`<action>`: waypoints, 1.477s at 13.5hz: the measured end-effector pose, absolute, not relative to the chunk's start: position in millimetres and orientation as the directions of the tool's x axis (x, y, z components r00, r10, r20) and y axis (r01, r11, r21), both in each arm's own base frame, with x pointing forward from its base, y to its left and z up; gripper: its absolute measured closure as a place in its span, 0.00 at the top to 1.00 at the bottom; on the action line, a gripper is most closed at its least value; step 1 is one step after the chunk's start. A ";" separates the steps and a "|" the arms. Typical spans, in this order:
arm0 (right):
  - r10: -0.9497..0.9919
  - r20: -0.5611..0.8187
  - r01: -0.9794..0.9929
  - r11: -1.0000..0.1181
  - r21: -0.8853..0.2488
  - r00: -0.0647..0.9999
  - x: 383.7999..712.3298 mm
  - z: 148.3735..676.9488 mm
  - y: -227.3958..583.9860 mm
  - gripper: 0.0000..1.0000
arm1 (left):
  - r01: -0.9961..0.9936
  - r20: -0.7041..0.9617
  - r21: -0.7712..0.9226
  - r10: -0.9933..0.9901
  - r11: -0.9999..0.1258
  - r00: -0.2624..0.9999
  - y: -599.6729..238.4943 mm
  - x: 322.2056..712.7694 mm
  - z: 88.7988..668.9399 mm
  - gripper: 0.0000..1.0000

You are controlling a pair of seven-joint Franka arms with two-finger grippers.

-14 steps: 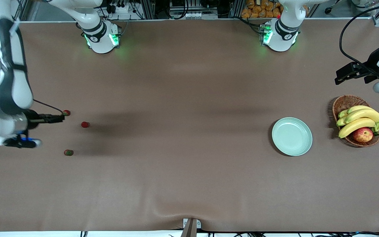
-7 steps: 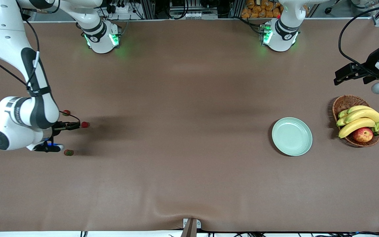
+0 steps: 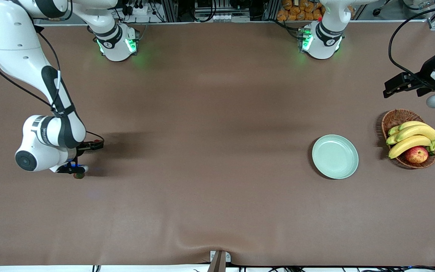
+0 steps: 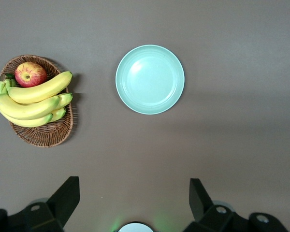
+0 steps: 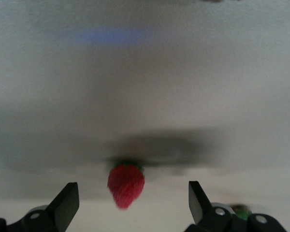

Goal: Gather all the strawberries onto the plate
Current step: 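Reach the right gripper down and grasp the red strawberry, then carry the strawberry toward the table middle while the left gripper approaches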

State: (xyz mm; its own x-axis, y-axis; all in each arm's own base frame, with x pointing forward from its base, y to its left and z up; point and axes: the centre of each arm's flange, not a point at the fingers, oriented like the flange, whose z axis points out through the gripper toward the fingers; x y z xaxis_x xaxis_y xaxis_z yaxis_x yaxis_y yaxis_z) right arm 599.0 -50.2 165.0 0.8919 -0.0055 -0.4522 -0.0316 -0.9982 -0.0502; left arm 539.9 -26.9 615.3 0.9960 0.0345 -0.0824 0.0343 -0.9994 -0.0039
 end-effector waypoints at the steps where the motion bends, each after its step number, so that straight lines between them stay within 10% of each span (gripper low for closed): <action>1: -0.006 -0.456 -0.032 -0.998 -0.050 0.890 598.0 159.7 -50.2 1.00 | 0.034 -0.081 -0.004 0.035 -0.999 0.996 -26.9 540.1 615.4 1.00; 3: -0.005 -0.467 -0.032 -0.998 -0.050 0.884 595.6 153.4 -49.7 0.93 | 0.034 -0.080 -0.004 0.035 -0.999 0.996 -26.8 540.2 615.4 1.00; 8: 0.005 -0.484 -0.023 -0.998 -0.051 0.875 593.6 155.2 -44.4 0.36 | 0.034 -0.080 -0.004 0.035 -0.999 0.996 -26.9 540.3 615.1 1.00; 20: 0.166 -0.277 0.144 -0.985 -0.096 0.946 639.1 280.0 54.2 0.33 | 0.034 -0.081 -0.004 0.034 -0.999 0.996 -27.0 540.2 614.6 1.00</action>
